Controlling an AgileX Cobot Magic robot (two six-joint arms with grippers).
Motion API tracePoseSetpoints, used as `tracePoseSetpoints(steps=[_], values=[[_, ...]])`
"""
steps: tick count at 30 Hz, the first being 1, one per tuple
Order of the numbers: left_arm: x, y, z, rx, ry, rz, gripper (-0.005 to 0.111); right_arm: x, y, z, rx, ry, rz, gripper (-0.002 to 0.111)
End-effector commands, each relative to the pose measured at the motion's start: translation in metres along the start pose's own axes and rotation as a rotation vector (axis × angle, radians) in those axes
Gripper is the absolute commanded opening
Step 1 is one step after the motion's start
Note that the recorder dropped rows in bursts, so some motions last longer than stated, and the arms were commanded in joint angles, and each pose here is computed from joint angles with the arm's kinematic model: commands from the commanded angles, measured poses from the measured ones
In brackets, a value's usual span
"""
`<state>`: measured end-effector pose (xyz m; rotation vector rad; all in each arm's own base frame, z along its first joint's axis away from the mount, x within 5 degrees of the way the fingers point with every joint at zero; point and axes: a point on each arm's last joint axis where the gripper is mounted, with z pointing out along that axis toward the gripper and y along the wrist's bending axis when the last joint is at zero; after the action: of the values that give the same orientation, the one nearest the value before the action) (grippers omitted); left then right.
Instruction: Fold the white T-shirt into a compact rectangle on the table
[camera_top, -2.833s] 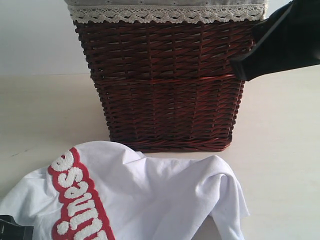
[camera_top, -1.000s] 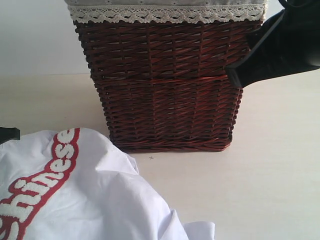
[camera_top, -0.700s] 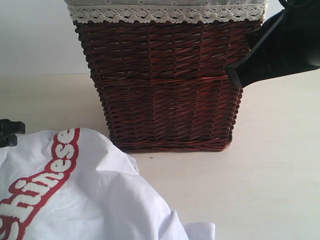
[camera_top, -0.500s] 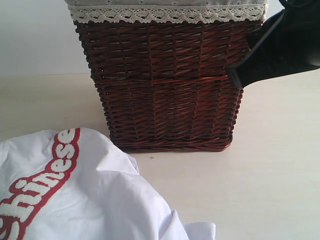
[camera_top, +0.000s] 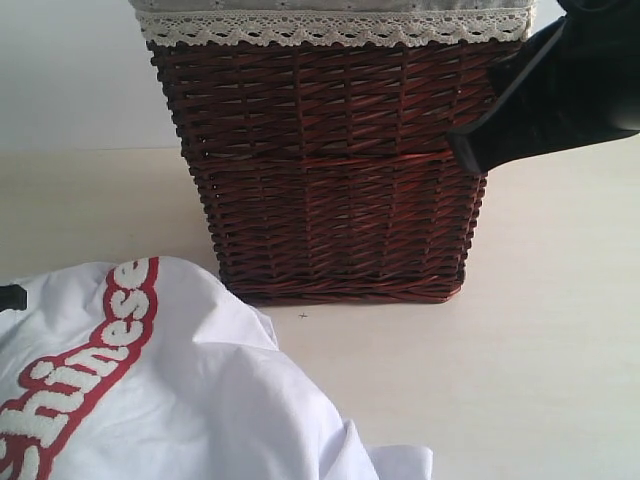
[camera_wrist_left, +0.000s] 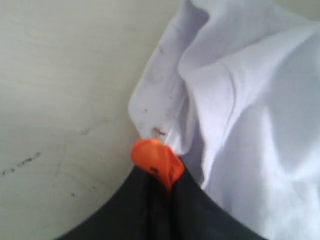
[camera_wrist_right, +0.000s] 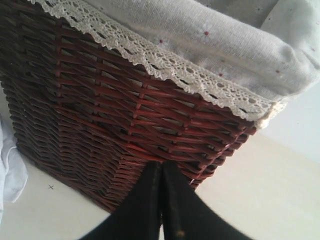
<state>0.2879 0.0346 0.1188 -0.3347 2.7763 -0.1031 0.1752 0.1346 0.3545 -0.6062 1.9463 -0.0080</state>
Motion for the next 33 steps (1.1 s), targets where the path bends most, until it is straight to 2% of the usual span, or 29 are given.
tracePoseSetpoints(steps=[1,6,11,14,19,21,27,33], values=[[-0.005,-0.008,-0.037,0.035,-0.083,0.010,0.000,0.000,0.001,0.002,0.001,-0.005,-0.013,0.000],[-0.009,-0.016,-0.093,0.103,-0.244,-0.040,0.000,0.002,0.007,0.021,0.010,0.018,-0.043,0.000],[-0.003,-0.022,-0.135,0.156,-0.349,-0.019,0.000,0.015,0.004,0.066,0.035,0.112,-0.032,0.000],[0.000,-0.023,-0.150,0.165,-0.401,-0.014,0.000,0.019,0.004,0.092,-0.029,0.081,0.004,0.000],[0.000,-0.023,-0.152,0.169,-0.408,-0.016,0.000,0.019,0.033,0.125,-0.262,-0.041,0.023,0.000],[0.001,-0.023,-0.152,0.170,-0.406,-0.016,0.000,0.020,0.039,0.141,-0.301,-0.045,0.028,0.000],[0.001,-0.024,-0.152,0.178,-0.402,-0.024,0.000,0.025,0.026,0.198,-0.233,0.036,0.090,0.000],[0.000,-0.026,-0.152,0.197,-0.408,-0.009,0.000,0.024,0.005,0.226,-0.169,0.051,0.123,0.000]])
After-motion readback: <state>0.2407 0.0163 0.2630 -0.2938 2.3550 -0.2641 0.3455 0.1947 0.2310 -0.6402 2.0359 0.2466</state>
